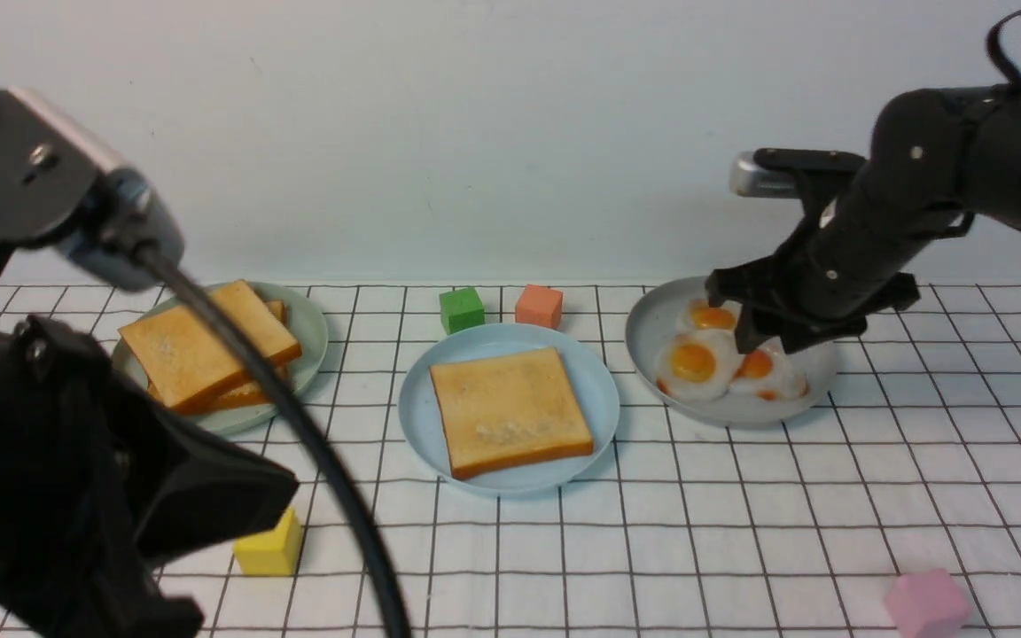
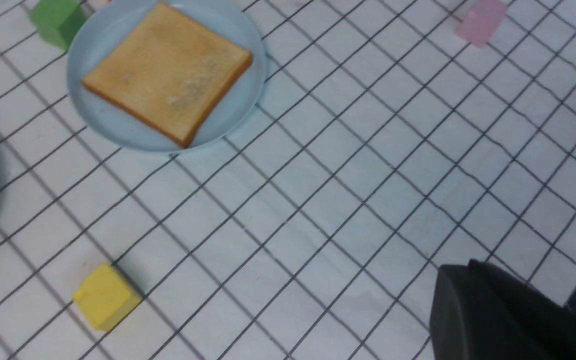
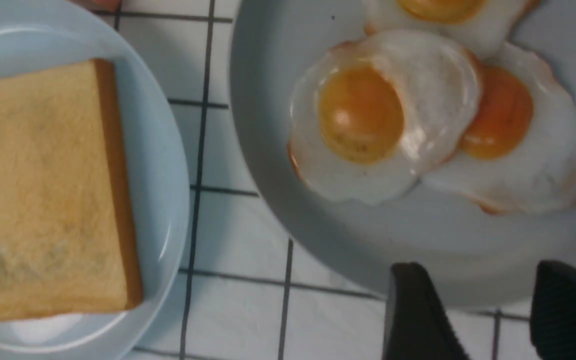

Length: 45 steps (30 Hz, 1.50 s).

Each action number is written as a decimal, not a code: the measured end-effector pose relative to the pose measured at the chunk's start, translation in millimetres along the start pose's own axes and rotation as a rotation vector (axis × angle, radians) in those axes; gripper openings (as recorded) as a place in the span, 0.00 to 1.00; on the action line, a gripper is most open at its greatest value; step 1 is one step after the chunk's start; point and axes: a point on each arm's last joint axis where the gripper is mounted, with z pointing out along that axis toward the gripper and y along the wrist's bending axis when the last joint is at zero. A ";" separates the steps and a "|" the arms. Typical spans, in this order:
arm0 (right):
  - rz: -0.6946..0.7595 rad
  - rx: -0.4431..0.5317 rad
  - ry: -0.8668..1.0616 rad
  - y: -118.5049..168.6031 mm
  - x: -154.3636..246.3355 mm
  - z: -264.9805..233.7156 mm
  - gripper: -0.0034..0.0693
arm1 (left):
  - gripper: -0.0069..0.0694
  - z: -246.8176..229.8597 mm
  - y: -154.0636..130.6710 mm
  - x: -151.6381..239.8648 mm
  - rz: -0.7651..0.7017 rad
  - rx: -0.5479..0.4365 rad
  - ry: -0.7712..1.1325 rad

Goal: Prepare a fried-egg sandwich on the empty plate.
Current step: Use the right arm to grab a fried egg

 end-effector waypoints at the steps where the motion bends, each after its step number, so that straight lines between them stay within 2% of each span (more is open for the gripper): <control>1: -0.004 -0.001 -0.004 0.3 -4.1 4.4 0.58 | 0.07 -2.1 -1.8 1.2 0.008 0.012 -0.019; 4: -0.005 0.001 0.006 -0.4 -14.8 31.8 0.64 | 0.07 -9.4 -9.0 0.0 0.038 0.068 -0.099; 8: -0.008 0.000 -0.005 0.4 -23.8 39.7 0.68 | 0.07 -12.0 -12.1 -1.7 0.038 0.096 -0.129; 17: -0.047 0.056 -0.026 -5.1 -27.9 47.6 0.70 | 0.07 -12.2 -12.7 -1.0 0.040 0.101 -0.123; 33: -0.044 0.060 -0.034 -8.4 -25.8 74.3 0.70 | 0.07 -11.8 -12.9 0.0 0.043 0.105 -0.115; 37: -0.037 0.051 -0.037 -7.9 -26.0 77.3 0.68 | 0.07 -11.8 -13.1 0.3 0.043 0.106 -0.111; 41: -0.055 0.040 -0.040 -7.0 -26.3 78.0 0.62 | 0.07 -11.9 -13.3 0.4 0.041 0.109 -0.110; 45: -0.095 0.041 -0.042 -9.1 -27.1 78.1 0.45 | 0.07 -11.8 -14.1 1.9 0.040 0.118 -0.094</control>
